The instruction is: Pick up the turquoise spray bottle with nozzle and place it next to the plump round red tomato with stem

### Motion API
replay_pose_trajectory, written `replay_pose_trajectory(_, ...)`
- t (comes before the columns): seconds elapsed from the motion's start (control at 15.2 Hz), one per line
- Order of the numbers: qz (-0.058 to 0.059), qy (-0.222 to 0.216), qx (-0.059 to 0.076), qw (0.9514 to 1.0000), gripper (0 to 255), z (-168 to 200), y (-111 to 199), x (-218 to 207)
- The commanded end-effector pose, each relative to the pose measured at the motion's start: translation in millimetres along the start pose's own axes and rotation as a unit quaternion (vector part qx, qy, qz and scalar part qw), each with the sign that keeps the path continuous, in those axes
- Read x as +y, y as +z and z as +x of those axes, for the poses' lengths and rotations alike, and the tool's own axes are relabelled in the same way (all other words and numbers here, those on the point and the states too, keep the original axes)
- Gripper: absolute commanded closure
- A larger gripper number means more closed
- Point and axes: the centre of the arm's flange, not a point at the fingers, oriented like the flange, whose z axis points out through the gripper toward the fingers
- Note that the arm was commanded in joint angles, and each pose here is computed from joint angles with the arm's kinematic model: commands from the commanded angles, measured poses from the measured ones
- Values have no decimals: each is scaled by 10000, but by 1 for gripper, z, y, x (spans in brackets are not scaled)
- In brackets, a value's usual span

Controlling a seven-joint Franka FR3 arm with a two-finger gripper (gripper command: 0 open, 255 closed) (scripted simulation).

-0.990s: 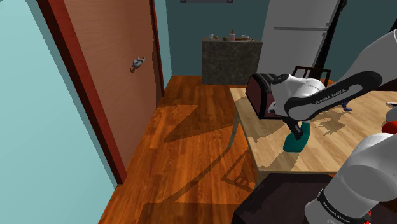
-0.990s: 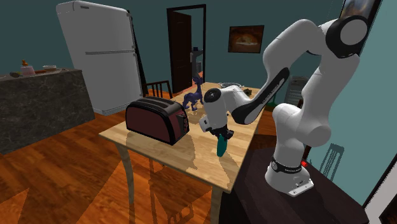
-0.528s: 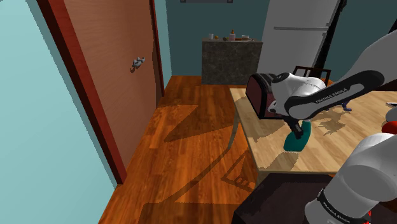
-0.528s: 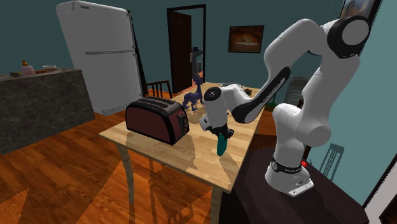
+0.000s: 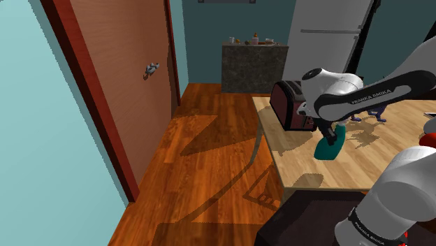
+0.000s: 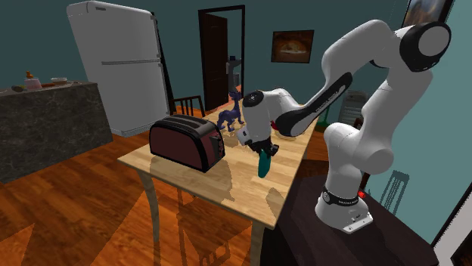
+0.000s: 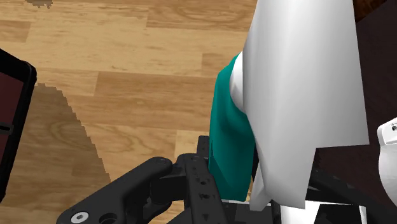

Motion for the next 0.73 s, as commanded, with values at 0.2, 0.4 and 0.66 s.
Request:
replay_pose_trajectory(0.2, 2, -1, -1, 10000, 255, -12, -23, -1)
replay_pose_trajectory(0.4, 2, -1, -1, 10000, 255, -20, -37, 0)
replay_pose_trajectory(0.66, 2, -1, -1, 10000, 255, -31, -56, 0)
